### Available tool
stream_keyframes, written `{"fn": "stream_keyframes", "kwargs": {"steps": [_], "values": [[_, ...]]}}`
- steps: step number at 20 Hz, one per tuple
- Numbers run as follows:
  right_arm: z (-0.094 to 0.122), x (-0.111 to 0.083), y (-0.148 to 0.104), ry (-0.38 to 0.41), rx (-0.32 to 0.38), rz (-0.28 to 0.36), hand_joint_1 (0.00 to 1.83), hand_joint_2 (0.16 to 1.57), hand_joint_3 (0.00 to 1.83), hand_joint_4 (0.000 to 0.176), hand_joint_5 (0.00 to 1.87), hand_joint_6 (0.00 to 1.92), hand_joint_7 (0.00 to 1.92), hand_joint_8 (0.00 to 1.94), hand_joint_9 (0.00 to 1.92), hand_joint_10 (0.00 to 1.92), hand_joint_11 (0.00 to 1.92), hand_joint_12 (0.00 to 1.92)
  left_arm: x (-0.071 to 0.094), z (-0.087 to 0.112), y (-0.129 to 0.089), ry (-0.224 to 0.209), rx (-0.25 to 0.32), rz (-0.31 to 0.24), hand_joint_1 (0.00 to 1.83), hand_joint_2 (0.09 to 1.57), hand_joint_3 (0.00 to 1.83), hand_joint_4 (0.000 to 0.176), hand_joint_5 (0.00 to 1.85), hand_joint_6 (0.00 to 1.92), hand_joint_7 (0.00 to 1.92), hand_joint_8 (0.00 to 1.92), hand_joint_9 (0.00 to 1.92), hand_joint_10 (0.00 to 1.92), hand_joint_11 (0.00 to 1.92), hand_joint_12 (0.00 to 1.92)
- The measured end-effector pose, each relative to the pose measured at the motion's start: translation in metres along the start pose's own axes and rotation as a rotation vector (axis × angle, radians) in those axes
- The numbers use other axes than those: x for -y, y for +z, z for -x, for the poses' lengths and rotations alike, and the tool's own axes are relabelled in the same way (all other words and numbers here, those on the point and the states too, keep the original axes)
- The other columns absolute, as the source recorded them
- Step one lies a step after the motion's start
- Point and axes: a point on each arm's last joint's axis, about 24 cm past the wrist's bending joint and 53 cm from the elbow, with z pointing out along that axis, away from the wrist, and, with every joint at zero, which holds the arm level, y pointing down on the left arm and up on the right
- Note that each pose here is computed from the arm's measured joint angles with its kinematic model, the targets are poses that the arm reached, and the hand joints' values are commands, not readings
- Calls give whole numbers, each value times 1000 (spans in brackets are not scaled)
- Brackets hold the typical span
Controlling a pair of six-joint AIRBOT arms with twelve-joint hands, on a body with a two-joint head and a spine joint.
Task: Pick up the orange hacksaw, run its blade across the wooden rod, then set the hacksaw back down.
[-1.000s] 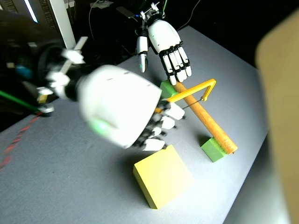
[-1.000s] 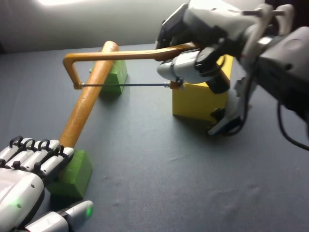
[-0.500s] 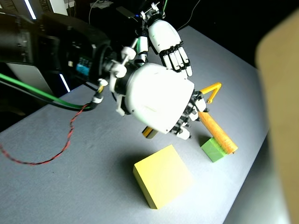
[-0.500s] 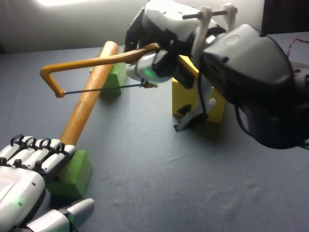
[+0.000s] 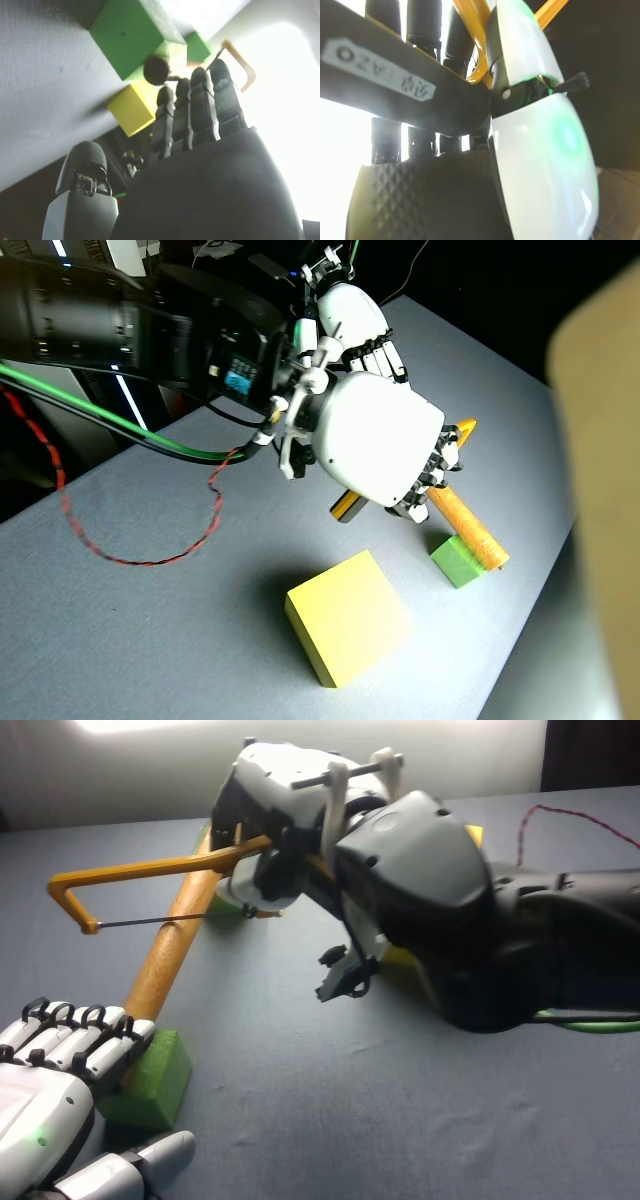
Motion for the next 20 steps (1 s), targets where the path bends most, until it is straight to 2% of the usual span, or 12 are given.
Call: {"fn": "stream_keyframes", "kwargs": {"steps": [5,6,9,16,17,20], "values": [[-18,4,6,-6,-28,-9,1250,1080,0,0,954,962,1174,746,1354,13,964,934,-1,0,1,2,3,2,0,1267,0,0,161,1,162,2,121,3,0,208],[-17,4,6,-7,-25,-8,1248,1079,0,0,964,952,1168,753,1349,10,953,935,-1,0,1,2,2,-1,0,1271,2,0,149,1,149,2,109,2,0,168],[-12,6,-3,-8,-37,-4,1250,1073,0,0,985,921,1174,744,1352,10,953,928,-1,0,1,1,0,-1,0,1263,0,0,160,0,154,0,117,0,0,216],[35,24,-42,-23,-47,-7,1244,1081,0,0,966,969,1161,745,1348,1,952,953,0,-1,1,-1,1,-1,0,1274,3,0,163,1,155,2,116,2,0,176],[38,25,-44,-26,-51,-5,1246,1074,0,0,981,947,1178,714,1352,3,959,945,0,-1,1,-1,1,-1,0,1273,1,0,151,1,142,2,103,1,0,140],[41,26,-47,-41,-61,-1,1248,1071,1,0,994,922,1171,732,1350,6,947,954,-1,-1,1,-1,1,0,0,1273,0,0,176,0,175,4,137,5,0,223]]}}
